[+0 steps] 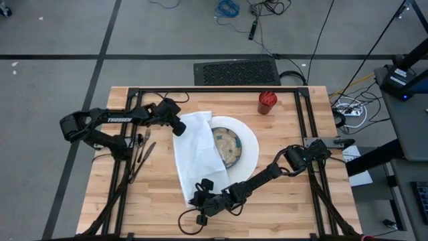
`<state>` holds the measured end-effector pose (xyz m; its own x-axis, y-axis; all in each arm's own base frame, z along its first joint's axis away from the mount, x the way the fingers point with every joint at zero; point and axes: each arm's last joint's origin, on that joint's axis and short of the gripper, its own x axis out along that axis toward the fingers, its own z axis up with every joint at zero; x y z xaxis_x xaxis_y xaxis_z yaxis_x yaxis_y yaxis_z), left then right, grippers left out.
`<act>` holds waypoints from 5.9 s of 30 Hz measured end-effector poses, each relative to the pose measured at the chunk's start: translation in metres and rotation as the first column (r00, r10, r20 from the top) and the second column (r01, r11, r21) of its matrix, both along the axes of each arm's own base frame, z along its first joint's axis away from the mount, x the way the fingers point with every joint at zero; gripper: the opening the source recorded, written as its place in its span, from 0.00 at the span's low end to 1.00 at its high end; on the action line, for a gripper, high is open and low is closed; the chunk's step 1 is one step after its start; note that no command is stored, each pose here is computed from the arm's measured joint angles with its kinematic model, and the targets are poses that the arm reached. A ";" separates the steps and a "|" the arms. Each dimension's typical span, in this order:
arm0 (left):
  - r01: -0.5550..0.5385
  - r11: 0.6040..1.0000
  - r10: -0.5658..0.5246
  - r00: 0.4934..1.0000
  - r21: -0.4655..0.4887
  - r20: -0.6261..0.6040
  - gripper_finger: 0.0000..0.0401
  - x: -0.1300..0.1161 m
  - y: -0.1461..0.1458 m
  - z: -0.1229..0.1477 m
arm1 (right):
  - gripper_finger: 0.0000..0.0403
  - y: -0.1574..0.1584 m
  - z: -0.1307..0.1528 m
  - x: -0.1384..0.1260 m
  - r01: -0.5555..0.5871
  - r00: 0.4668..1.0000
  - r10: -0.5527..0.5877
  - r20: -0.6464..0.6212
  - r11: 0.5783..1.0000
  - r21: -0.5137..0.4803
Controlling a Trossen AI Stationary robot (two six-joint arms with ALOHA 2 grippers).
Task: Set table place
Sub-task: Fold the white table napkin
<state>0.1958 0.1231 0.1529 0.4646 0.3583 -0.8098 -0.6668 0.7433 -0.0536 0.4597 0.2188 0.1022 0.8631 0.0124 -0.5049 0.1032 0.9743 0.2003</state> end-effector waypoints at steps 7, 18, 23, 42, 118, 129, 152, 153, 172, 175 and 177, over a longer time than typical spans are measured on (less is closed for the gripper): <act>0.008 1.000 -0.008 1.000 0.002 -0.006 0.10 0.000 0.000 0.000 | 0.23 -0.001 -0.003 -0.002 0.031 0.999 -0.030 -0.035 0.999 0.031; 0.080 0.996 -0.079 0.996 -0.036 0.033 0.32 0.001 -0.003 0.027 | 0.46 0.011 0.033 -0.012 0.014 1.000 -0.013 -0.004 0.997 0.080; 0.194 0.977 -0.183 0.976 -0.091 0.118 0.32 -0.003 -0.022 0.047 | 0.48 0.009 0.074 -0.035 0.085 0.992 -0.084 -0.098 0.996 0.007; 0.461 0.879 -0.437 0.882 -0.124 0.177 0.32 0.000 -0.170 0.038 | 0.38 0.001 0.057 -0.100 0.334 0.736 -0.344 -0.582 0.934 -0.130; 0.534 0.846 -0.526 0.836 -0.009 0.156 0.32 -0.022 -0.257 0.013 | 0.00 0.006 0.102 -0.181 0.735 0.109 -0.526 -0.843 0.614 -0.289; 0.447 0.890 -0.456 0.880 0.092 0.130 0.32 -0.008 -0.237 0.011 | 0.00 -0.002 0.106 -0.191 0.659 0.050 -0.592 -0.804 0.625 -0.418; 0.392 0.918 -0.390 0.920 0.058 -0.049 0.32 0.025 -0.221 -0.046 | 0.34 -0.018 0.081 -0.206 0.487 0.106 -0.640 -0.761 0.700 -0.521; 0.391 0.920 -0.389 0.920 0.030 -0.042 0.32 0.025 -0.223 -0.046 | 0.39 -0.017 0.082 -0.205 0.495 0.126 -0.633 -0.764 0.707 -0.504; 0.500 0.820 -0.535 0.842 -0.279 -0.063 0.32 -0.008 -0.278 -0.035 | 0.49 0.054 0.041 -0.168 0.449 0.590 -0.248 -0.768 0.891 0.057; 0.492 0.810 -0.535 0.843 -0.320 -0.056 0.32 -0.016 -0.287 -0.035 | 0.50 0.053 0.039 -0.170 0.450 0.561 -0.255 -0.788 0.892 0.032; 0.490 0.802 -0.534 0.844 -0.342 -0.043 0.32 -0.020 -0.293 -0.034 | 0.50 0.052 0.041 -0.171 0.451 0.550 -0.252 -0.796 0.892 0.029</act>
<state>0.1755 -0.1698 0.1189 0.3915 -0.1776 -0.9029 -0.2106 0.9378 -0.2758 0.2883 0.2707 0.1428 0.1257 -0.0174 -0.9919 0.6366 0.7683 0.0672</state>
